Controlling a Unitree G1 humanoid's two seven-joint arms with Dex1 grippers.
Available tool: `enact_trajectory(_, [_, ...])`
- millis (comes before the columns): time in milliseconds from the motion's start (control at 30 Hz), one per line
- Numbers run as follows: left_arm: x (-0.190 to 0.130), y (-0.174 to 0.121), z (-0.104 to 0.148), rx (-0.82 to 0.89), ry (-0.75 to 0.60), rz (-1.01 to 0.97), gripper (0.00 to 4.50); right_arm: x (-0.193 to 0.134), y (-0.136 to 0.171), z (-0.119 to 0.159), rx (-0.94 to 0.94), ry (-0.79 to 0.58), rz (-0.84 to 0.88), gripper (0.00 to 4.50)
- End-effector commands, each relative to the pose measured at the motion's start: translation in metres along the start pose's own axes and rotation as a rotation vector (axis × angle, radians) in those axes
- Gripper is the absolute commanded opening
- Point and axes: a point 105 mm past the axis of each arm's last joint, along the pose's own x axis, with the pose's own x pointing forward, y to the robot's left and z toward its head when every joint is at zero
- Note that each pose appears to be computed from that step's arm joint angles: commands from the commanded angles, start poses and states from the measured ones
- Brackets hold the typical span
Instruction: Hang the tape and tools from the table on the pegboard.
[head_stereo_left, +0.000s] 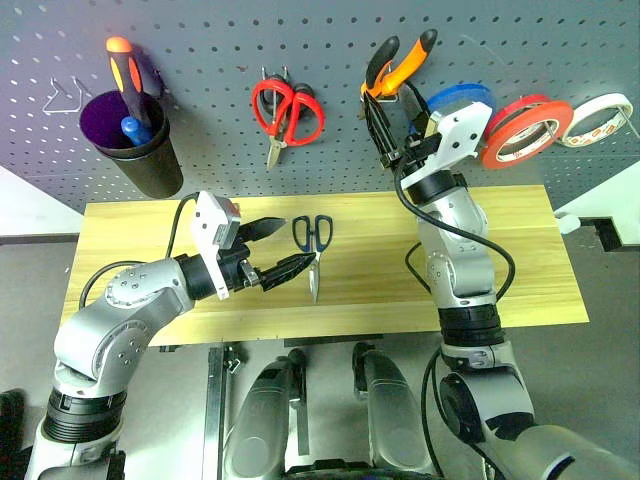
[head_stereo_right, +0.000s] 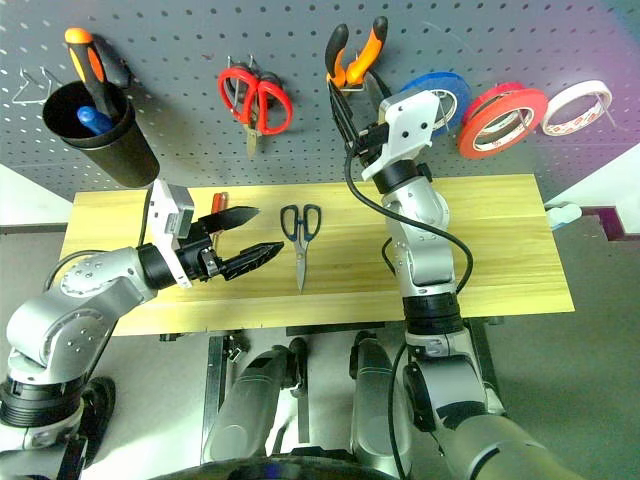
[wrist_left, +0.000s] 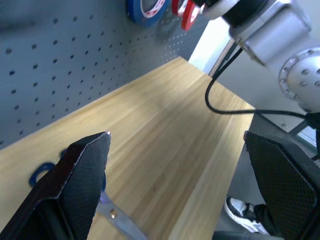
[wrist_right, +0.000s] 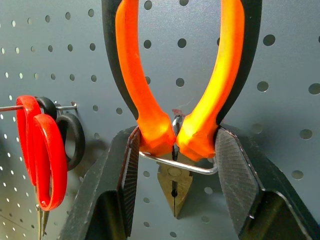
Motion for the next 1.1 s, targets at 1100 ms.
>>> enact_trajectory(1100, [0.008,-0.005,0.007,0.017,-0.055,-0.001,4.5,-0.079,0.051,-0.031,0.199,0.294,0.141,2.5])
